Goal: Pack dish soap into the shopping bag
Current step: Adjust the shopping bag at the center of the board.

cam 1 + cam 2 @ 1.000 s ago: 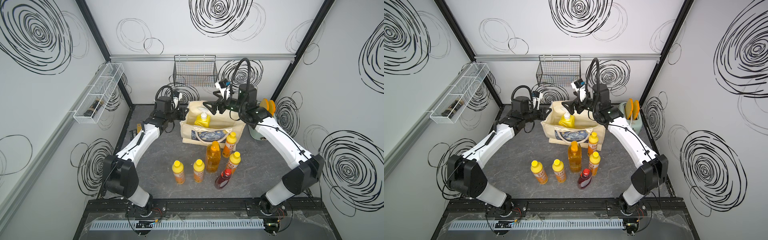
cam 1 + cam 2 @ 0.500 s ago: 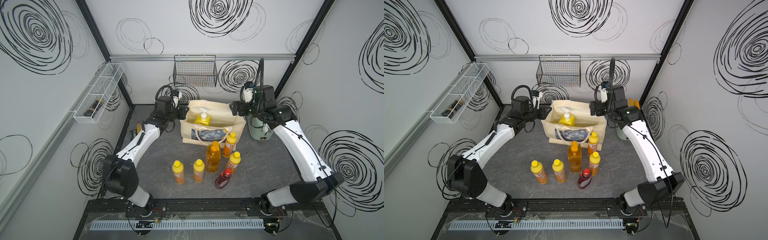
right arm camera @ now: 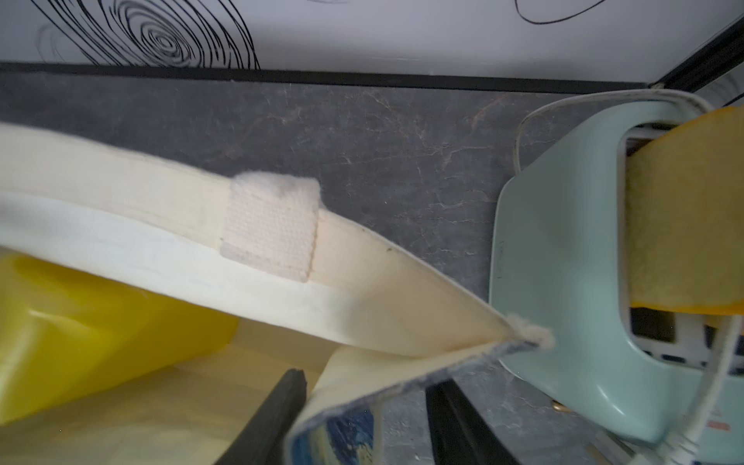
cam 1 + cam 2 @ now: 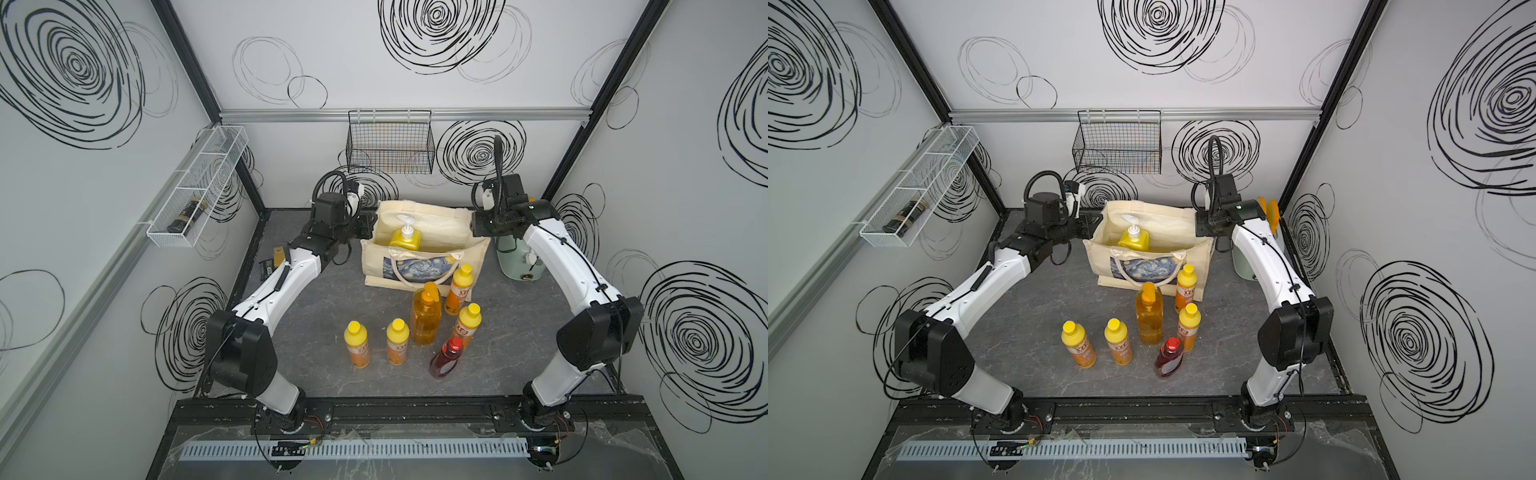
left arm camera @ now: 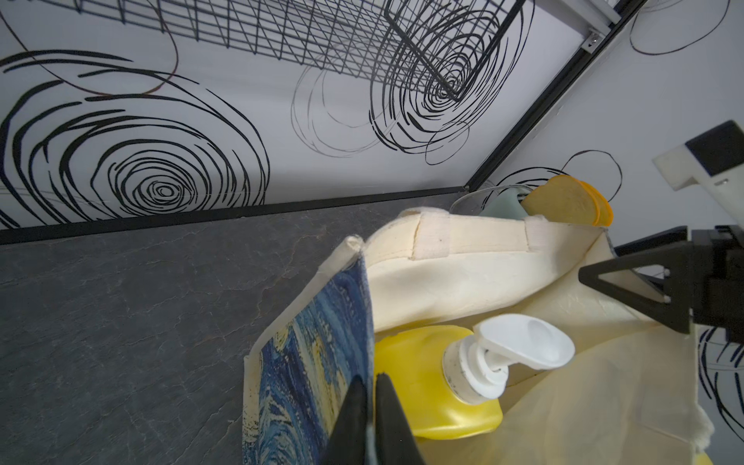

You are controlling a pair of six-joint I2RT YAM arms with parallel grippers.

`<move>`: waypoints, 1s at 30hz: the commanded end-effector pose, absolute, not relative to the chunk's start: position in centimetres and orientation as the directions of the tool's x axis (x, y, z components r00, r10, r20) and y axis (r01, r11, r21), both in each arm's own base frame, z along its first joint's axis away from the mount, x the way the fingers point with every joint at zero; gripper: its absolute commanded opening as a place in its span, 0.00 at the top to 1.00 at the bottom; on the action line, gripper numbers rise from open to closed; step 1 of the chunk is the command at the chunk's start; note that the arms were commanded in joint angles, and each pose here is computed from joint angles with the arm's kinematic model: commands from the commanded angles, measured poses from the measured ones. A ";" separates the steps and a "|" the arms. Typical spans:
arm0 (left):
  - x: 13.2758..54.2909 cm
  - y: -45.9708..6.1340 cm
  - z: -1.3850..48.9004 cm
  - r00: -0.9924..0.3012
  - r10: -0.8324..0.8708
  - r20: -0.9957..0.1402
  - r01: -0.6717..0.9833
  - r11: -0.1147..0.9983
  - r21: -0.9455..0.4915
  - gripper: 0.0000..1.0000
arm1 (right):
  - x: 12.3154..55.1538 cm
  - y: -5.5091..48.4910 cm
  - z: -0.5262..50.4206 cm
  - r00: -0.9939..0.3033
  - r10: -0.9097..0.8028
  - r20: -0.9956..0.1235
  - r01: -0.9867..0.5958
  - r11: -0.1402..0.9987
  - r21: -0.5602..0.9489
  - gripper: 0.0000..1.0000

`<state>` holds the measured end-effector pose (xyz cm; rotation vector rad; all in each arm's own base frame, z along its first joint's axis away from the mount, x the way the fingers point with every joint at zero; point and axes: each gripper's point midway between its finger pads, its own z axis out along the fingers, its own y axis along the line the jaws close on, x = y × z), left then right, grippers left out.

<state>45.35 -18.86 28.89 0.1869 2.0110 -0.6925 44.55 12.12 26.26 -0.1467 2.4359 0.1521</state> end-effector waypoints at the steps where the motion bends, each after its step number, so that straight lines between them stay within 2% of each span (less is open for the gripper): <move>1: 45.4 -17.5 31.7 -0.433 -0.197 -0.880 0.387 0.841 -0.379 0.93 | 46.5 15.3 27.9 -0.716 -0.097 -0.692 -0.249 0.961 0.123 0.64; 4: 45.4 -16.6 32.0 -0.416 -0.218 -0.883 0.363 0.850 -0.381 0.95 | 48.3 17.7 29.1 -0.674 -0.132 -0.727 -0.329 0.934 0.135 0.78; 5: 45.4 -16.3 32.0 -0.412 -0.224 -0.883 0.354 0.854 -0.381 0.99 | 48.9 18.4 29.4 -0.657 -0.144 -0.740 -0.350 0.928 0.130 0.82; 7: 45.3 -15.9 32.2 -0.402 -0.232 -0.886 0.342 0.860 -0.380 1.00 | 49.7 19.4 30.3 -0.628 -0.155 -0.763 -0.384 0.914 0.130 0.87; 10: 45.2 -15.7 32.6 -0.389 -0.242 -0.889 0.335 0.862 -0.381 1.00 | 50.5 19.7 31.7 -0.584 -0.147 -0.798 -0.399 0.908 0.124 0.94; 13: 45.1 -15.8 32.6 -0.391 -0.240 -0.889 0.336 0.862 -0.380 0.98 | 49.8 19.5 32.4 -0.569 -0.143 -0.810 -0.404 0.906 0.124 0.96; 15: 45.0 -16.1 32.5 -0.396 -0.232 -0.888 0.335 0.864 -0.375 0.85 | 48.7 19.0 31.9 -0.577 -0.145 -0.804 -0.393 0.912 0.118 0.95; 17: 44.7 -16.5 32.5 -0.400 -0.215 -0.891 0.332 0.872 -0.360 0.59 | 47.2 18.0 31.2 -0.575 -0.144 -0.805 -0.378 0.920 0.105 0.88; 18: 44.6 -16.6 32.6 -0.400 -0.207 -0.893 0.328 0.878 -0.350 0.47 | 46.6 17.6 30.7 -0.576 -0.144 -0.805 -0.369 0.924 0.099 0.81; 19: 44.4 -16.8 32.8 -0.399 -0.197 -0.896 0.321 0.885 -0.338 0.38 | 45.9 17.1 30.5 -0.579 -0.141 -0.803 -0.357 0.929 0.094 0.70; 20: 44.1 -16.9 32.6 -0.402 -0.191 -0.895 0.313 0.890 -0.331 0.33 | 45.4 16.5 30.2 -0.588 -0.138 -0.797 -0.344 0.935 0.092 0.63; 22: 43.4 -17.1 32.0 -0.412 -0.195 -0.890 0.315 0.886 -0.340 0.28 | 44.8 15.9 29.8 -0.609 -0.134 -0.781 -0.331 0.938 0.098 0.53; 24: 42.7 -16.9 31.3 -0.420 -0.202 -0.885 0.311 0.884 -0.349 0.26 | 44.1 15.5 29.0 -0.635 -0.134 -0.761 -0.320 0.942 0.100 0.49; 28: 41.6 -15.4 31.8 -0.388 -0.217 -0.896 0.280 0.898 -0.339 0.25 | 43.1 15.1 27.5 -0.677 -0.132 -0.724 -0.302 0.947 0.110 0.46; 30: 41.4 -15.2 32.2 -0.377 -0.222 -0.899 0.277 0.899 -0.339 0.25 | 42.7 15.1 27.0 -0.692 -0.134 -0.709 -0.299 0.948 0.112 0.49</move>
